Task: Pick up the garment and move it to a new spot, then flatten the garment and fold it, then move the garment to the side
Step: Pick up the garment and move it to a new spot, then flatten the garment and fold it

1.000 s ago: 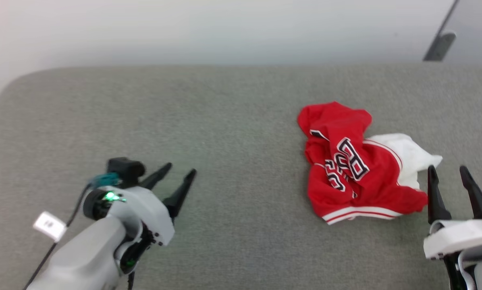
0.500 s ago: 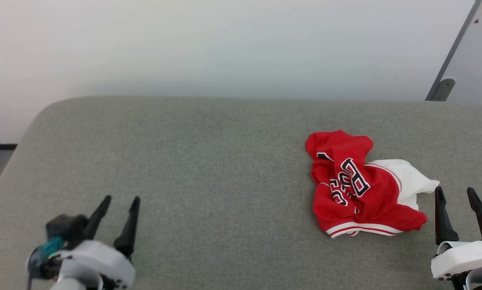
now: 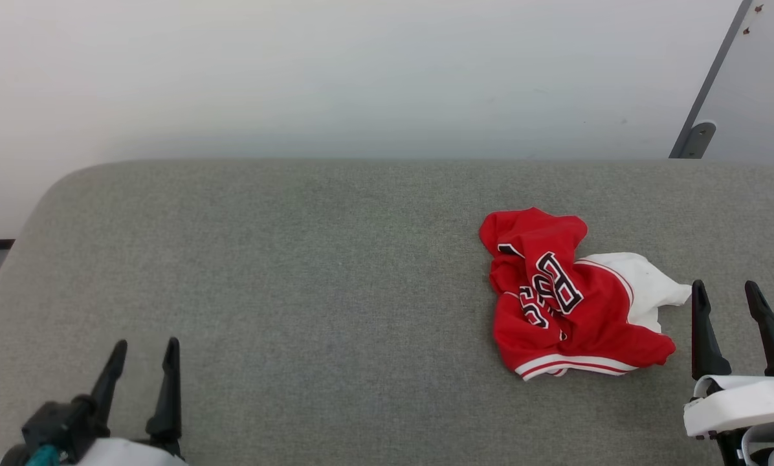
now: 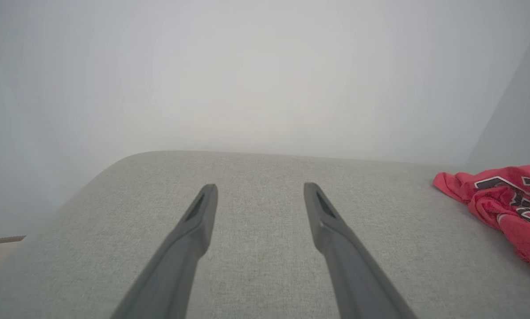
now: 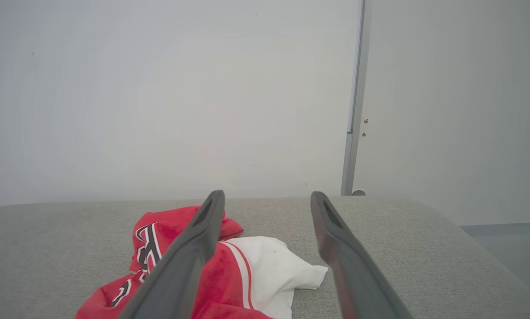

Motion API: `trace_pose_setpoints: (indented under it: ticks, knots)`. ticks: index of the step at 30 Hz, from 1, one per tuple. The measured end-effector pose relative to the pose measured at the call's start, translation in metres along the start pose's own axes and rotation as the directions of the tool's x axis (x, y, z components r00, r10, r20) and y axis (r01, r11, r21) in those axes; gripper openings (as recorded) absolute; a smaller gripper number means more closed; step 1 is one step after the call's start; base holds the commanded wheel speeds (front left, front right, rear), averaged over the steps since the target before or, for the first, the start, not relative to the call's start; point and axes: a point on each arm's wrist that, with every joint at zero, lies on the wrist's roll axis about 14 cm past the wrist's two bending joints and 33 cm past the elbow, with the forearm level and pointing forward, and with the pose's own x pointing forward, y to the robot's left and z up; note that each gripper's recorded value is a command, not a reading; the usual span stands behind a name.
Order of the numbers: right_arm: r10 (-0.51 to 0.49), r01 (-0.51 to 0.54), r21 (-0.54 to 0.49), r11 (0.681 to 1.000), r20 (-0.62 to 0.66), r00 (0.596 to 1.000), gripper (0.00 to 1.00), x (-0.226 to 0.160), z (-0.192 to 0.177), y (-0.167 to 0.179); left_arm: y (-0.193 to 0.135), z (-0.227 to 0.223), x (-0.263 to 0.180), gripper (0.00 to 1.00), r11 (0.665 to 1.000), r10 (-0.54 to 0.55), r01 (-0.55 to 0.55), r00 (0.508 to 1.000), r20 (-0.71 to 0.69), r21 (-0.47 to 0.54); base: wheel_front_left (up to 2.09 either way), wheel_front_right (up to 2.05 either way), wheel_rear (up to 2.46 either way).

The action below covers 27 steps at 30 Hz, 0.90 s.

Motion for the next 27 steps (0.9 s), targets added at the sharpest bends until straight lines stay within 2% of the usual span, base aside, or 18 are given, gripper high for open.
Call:
trace_pose_setpoints:
  ticks: [13,17,24,26,27]
  knots:
    - [-0.006,0.006,0.003,1.000,-0.011,1.000,1.00,-0.003,-0.005,0.000,0.001,-0.015,-0.008,1.00,1.000,0.012,-0.012,1.000,-0.029,-0.013,0.00,0.00,0.00]
    - [0.016,-0.017,-0.015,1.000,-0.050,0.999,1.00,0.002,-0.013,0.003,0.000,-0.016,-0.006,1.00,0.999,0.019,-0.020,0.999,-0.027,-0.030,0.00,0.00,0.00]
    - [0.033,-0.069,-0.137,0.988,-0.251,0.967,1.00,0.045,-0.025,-0.018,-0.007,-0.028,0.004,1.00,0.997,0.026,-0.029,0.998,-0.049,-0.069,0.00,0.00,0.00]
    - [0.032,-0.098,-0.175,0.980,-0.348,0.937,1.00,0.058,-0.033,-0.026,-0.010,-0.031,0.009,1.00,0.996,0.028,-0.032,0.998,-0.054,-0.080,0.00,0.00,0.00]
    - [0.019,-0.105,-0.184,0.977,-0.415,0.909,1.00,0.062,-0.041,-0.032,-0.011,-0.033,0.012,1.00,0.996,0.025,-0.030,0.998,-0.057,-0.086,0.00,0.00,0.00]
